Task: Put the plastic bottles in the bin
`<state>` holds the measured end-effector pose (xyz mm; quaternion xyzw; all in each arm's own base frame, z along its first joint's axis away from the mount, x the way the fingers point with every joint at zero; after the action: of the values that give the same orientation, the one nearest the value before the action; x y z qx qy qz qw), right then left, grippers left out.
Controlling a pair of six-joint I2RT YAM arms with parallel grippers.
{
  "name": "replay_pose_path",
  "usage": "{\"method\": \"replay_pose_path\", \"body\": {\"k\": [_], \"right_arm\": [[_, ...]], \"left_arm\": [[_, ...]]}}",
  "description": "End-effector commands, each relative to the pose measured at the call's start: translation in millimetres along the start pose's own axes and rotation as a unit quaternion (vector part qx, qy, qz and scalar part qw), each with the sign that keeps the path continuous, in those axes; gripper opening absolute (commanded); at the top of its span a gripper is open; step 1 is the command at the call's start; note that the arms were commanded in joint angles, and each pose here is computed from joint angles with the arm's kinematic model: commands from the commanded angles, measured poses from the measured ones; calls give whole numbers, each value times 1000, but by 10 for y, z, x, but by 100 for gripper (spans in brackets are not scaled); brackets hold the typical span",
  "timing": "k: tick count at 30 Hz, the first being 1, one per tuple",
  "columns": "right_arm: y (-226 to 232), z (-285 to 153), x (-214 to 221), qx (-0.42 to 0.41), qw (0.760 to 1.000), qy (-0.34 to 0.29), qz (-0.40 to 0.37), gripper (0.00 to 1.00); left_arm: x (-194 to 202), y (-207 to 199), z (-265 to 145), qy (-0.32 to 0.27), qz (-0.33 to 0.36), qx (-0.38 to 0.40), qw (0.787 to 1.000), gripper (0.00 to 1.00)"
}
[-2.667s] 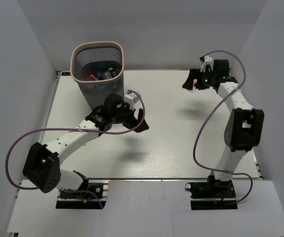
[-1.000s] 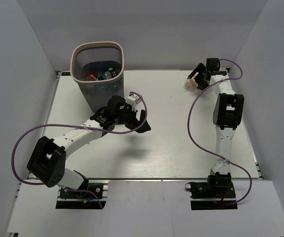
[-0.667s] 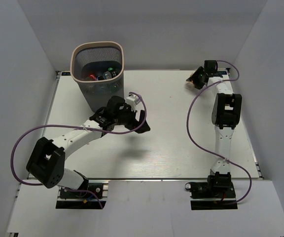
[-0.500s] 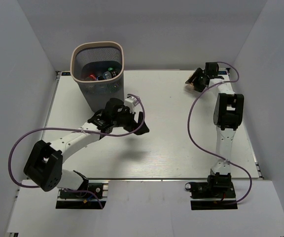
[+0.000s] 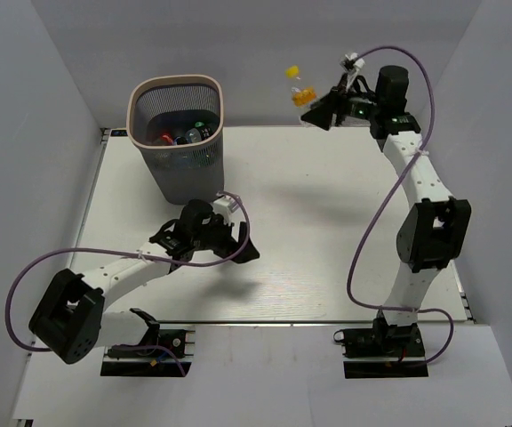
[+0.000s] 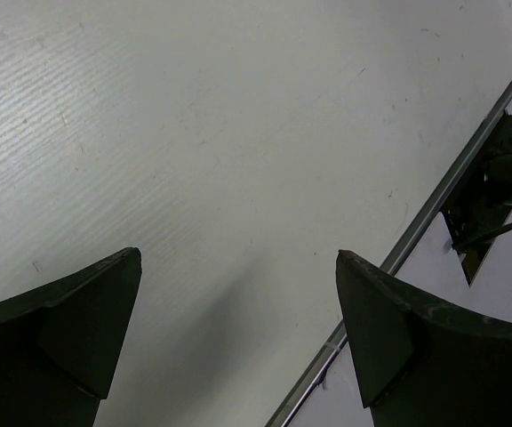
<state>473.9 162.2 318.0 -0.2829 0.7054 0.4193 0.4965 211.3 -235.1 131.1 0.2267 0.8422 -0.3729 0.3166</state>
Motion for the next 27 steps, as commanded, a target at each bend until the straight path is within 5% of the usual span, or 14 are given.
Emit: {"method": "replay_pose_path", "body": {"k": [1,6,12,20,21,22,24,25,26,27], "right_arm": [[668,118,-494,-150,967,-64,-194,0],[1234,607,-730,-227,941,-113,-223,0],[1711,1224,-1059,-239,903,-244,-262,0],[1900,1895,-935,-203,902,-293,-242,0],[1885,1944,-883,-201,904,-290,-239,7],[1946,2001,-831,-203,905,-289,-239,28],[1876,2106,-723,-191,913,-280,-226,51],[1862,2141,-701,-183,917,-278,-221,80],[1847,2164,-680,-180,919,-276,-217,90],[1844,2177,-658,-179,919,-274,-218,90]], "left_arm": [[-36,-81,-85,-25,6,14,1000,100],[25,-99,-165,-27,7,15,999,100],[94,-116,-236,-28,1,15,999,100],[253,-126,-350,-24,-9,14,1000,100],[237,-139,-366,-29,-7,16,999,100],[253,-135,-368,-25,-9,15,1000,100],[294,-132,-365,-19,-11,18,1000,100],[294,-132,-365,-19,-11,18,1000,100],[295,-128,-365,-20,-6,17,1000,100],[300,-134,-380,-19,-7,17,1000,100]]}}
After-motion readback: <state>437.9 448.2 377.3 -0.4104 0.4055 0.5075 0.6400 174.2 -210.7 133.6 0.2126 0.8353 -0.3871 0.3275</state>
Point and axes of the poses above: each gripper's point midway between its finger pads, its own z axis out along the fingers, its own y axis along the line the jaws close on, x = y × z, the point moved 4 cm from there along -z, back along the fingers, and after that the axes turned 2 degrees about z, right-handed, at the moved point
